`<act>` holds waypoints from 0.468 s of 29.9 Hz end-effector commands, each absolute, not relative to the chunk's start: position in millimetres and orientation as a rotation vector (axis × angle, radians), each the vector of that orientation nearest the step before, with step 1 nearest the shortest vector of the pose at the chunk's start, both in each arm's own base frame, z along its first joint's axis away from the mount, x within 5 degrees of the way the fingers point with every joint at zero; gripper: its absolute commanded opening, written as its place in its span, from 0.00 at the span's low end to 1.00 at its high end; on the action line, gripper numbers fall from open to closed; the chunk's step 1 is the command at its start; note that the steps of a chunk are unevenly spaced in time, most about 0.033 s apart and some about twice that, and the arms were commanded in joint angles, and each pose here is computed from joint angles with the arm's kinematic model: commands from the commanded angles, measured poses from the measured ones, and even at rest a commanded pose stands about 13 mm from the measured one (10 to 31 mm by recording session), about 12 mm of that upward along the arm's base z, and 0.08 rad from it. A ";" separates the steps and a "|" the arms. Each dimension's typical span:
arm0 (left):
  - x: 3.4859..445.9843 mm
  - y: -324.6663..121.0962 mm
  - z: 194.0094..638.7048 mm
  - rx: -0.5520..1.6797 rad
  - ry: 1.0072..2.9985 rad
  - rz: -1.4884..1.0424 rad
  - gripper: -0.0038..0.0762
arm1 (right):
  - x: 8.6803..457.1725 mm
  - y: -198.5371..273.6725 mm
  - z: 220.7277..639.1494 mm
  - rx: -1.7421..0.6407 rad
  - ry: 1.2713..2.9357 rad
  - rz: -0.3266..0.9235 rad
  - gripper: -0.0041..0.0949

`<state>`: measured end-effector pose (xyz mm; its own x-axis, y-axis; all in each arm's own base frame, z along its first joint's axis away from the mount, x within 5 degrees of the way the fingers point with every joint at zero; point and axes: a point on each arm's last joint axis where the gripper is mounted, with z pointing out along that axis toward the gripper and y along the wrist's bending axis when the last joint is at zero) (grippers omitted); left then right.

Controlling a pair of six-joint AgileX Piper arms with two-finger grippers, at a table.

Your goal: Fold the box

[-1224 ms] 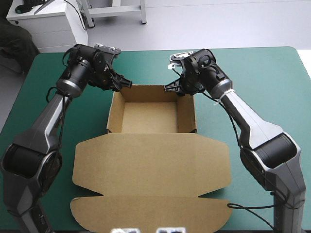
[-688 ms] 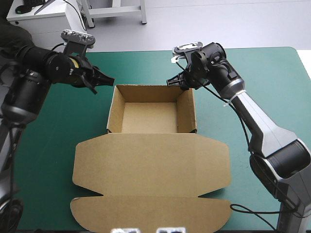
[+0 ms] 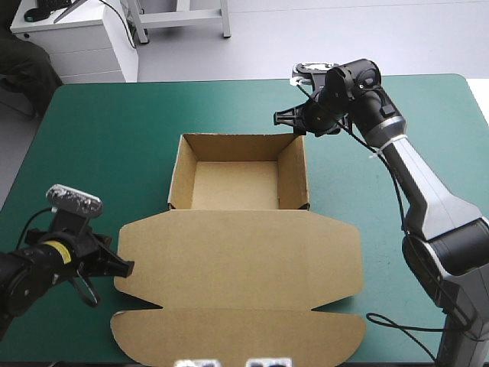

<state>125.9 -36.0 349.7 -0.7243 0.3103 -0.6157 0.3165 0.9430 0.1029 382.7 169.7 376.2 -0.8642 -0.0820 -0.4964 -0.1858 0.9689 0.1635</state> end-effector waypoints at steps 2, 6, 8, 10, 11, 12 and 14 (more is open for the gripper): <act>109.7 -31.3 326.8 0.425 2.355 -0.039 0.04 | 366.6 163.6 397.5 -0.191 2.570 0.332 0.49; 95.2 -26.2 293.8 0.437 2.389 -0.033 0.04 | 366.7 163.6 373.4 -0.194 2.653 0.302 0.49; 88.0 -23.6 280.4 0.440 2.403 -0.030 0.04 | 365.8 164.4 363.1 -0.220 2.688 0.300 0.48; 82.4 -21.6 272.3 0.435 2.407 -0.032 0.04 | 365.6 165.3 355.9 -0.236 2.708 0.304 0.48; 80.2 -20.8 270.6 0.431 2.406 -0.034 0.04 | 365.5 166.0 353.6 -0.237 2.712 0.312 0.48; 78.5 -20.2 272.9 0.421 2.389 -0.040 0.04 | 365.6 166.6 351.4 -0.236 2.715 0.320 0.48; 75.5 -19.4 276.1 0.398 2.356 -0.057 0.04 | 365.7 168.1 349.0 -0.231 2.716 0.342 0.48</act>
